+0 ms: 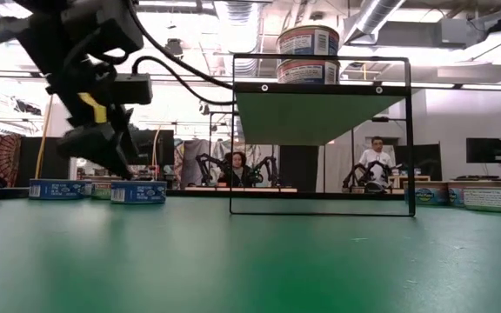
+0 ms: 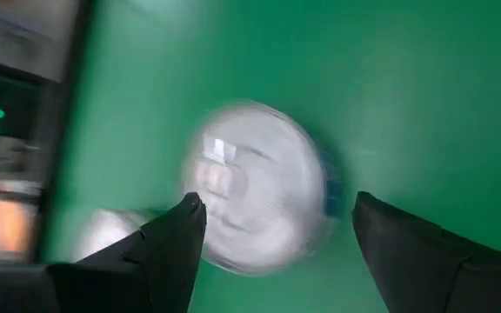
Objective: Stack canned seafood by type on shelf
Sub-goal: Stack the blue tuna can on top of the green tuna can on the shelf
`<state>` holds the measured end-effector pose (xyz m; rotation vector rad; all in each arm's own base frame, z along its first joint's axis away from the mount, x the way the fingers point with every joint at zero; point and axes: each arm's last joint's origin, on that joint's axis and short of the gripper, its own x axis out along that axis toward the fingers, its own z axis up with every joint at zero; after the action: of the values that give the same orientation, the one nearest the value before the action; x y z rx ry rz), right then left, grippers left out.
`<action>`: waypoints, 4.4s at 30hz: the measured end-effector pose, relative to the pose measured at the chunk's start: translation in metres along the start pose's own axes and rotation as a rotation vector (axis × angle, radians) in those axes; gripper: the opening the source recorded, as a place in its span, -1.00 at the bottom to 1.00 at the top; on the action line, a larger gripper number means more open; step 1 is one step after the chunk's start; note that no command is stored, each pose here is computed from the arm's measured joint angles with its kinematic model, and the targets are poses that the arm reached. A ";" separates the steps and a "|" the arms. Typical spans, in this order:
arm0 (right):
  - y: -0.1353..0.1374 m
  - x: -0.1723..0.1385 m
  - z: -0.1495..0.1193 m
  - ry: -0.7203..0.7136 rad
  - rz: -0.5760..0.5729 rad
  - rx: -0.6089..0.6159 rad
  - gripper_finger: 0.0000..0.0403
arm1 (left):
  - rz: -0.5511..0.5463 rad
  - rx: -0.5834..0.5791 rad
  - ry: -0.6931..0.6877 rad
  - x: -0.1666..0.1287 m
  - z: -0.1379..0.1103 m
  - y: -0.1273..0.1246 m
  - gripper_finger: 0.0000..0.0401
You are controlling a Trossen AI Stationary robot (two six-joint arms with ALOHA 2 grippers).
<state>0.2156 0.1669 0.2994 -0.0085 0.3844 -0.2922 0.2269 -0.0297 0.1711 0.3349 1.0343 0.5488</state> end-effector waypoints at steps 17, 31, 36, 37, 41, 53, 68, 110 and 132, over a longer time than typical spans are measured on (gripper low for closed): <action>0.000 0.000 0.000 -0.001 0.000 0.010 0.42 | 0.035 -0.034 -0.057 -0.007 -0.008 -0.009 0.34; 0.000 0.000 0.000 -0.002 0.001 0.018 0.42 | 0.002 0.312 -0.036 0.012 -0.038 -0.016 -0.56; 0.000 0.000 0.000 -0.003 0.001 0.020 0.42 | -0.017 0.308 -0.036 0.011 -0.037 -0.016 -0.95; 0.000 0.000 0.000 -0.003 0.001 0.021 0.42 | -0.030 0.298 -0.037 0.010 -0.036 -0.017 -0.96; 0.000 0.000 0.000 -0.003 0.001 0.021 0.42 | -0.070 0.276 -0.020 0.006 -0.035 -0.018 -0.98; 0.000 0.000 0.000 -0.004 0.002 0.023 0.42 | -0.134 0.223 0.011 -0.003 -0.030 -0.022 -1.00; 0.000 0.000 0.001 -0.004 0.002 0.023 0.42 | -0.160 0.135 0.057 -0.002 -0.036 -0.023 -1.00; 0.006 0.004 -0.003 0.009 0.021 0.020 0.42 | -0.332 0.147 0.071 -0.059 0.064 0.041 0.19; 0.004 0.006 -0.002 0.014 0.018 0.011 0.42 | -0.492 0.320 0.234 -0.007 0.031 0.069 0.21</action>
<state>0.2210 0.1697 0.2948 0.0083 0.3966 -0.2767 0.2329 0.0221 0.2262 0.2858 1.3811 -0.0252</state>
